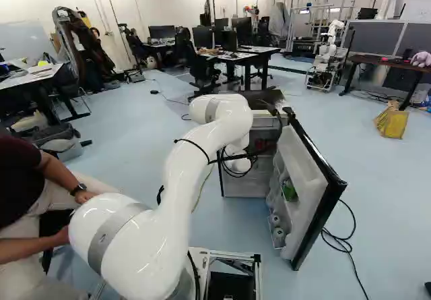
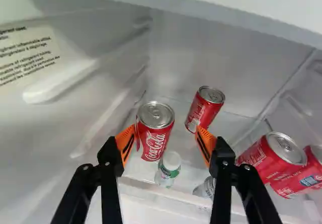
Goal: Grab a drink from the fridge
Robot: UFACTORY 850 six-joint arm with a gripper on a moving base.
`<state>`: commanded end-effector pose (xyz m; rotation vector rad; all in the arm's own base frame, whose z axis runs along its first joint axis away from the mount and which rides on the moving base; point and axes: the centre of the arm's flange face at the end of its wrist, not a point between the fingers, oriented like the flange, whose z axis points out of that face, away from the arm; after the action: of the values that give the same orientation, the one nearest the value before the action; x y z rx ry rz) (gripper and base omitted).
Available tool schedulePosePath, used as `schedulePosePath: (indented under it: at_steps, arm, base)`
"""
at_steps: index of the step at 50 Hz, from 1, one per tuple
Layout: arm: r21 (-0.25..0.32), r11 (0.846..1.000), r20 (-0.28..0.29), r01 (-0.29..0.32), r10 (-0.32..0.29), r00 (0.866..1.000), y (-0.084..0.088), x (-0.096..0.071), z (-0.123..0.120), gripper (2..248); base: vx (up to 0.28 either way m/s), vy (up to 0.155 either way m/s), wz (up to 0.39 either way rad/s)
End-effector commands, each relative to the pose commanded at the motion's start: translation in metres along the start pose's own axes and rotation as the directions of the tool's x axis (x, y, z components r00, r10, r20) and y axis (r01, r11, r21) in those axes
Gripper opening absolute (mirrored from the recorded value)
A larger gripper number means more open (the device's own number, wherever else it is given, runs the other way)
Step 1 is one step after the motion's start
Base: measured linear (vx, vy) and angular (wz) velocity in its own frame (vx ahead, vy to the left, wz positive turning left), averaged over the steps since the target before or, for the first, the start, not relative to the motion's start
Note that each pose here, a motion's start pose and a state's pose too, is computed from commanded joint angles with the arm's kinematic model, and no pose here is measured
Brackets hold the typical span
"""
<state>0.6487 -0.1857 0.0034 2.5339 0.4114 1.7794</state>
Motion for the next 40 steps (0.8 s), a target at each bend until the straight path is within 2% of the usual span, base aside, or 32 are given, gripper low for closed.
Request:
schedulePosePath:
  at_steps: [19, 20, 25, 26, 30, 31, 40]
  arm:
    - [0.001, 1.000, -0.011, 0.007, -0.007, 1.000, -0.0002, 0.0005, 0.0069, 175]
    - [0.001, 1.000, -0.011, 0.007, -0.007, 1.000, -0.0002, 0.0005, 0.0069, 160]
    - [0.001, 1.000, -0.011, 0.007, -0.007, 1.000, -0.0002, 0.0005, 0.0070, 160]
    - [0.001, 1.000, -0.011, 0.007, -0.007, 1.000, -0.0002, 0.0005, 0.0070, 122]
    - [0.001, 1.000, -0.011, 0.007, -0.007, 1.000, -0.0002, 0.0005, 0.0070, 122]
    - [0.001, 1.000, -0.011, 0.007, -0.007, 1.000, -0.0002, 0.0005, 0.0070, 92]
    - [0.001, 1.000, -0.011, 0.007, -0.007, 1.000, -0.0002, 0.0005, 0.0070, 87]
  base:
    - [0.000, 0.000, 0.000]
    - [0.000, 0.000, 0.000]
    - [0.000, 0.000, 0.000]
    - [0.000, 0.000, 0.000]
    - [0.000, 0.000, 0.000]
    - [0.000, 0.000, 0.000]
    - [0.000, 0.000, 0.000]
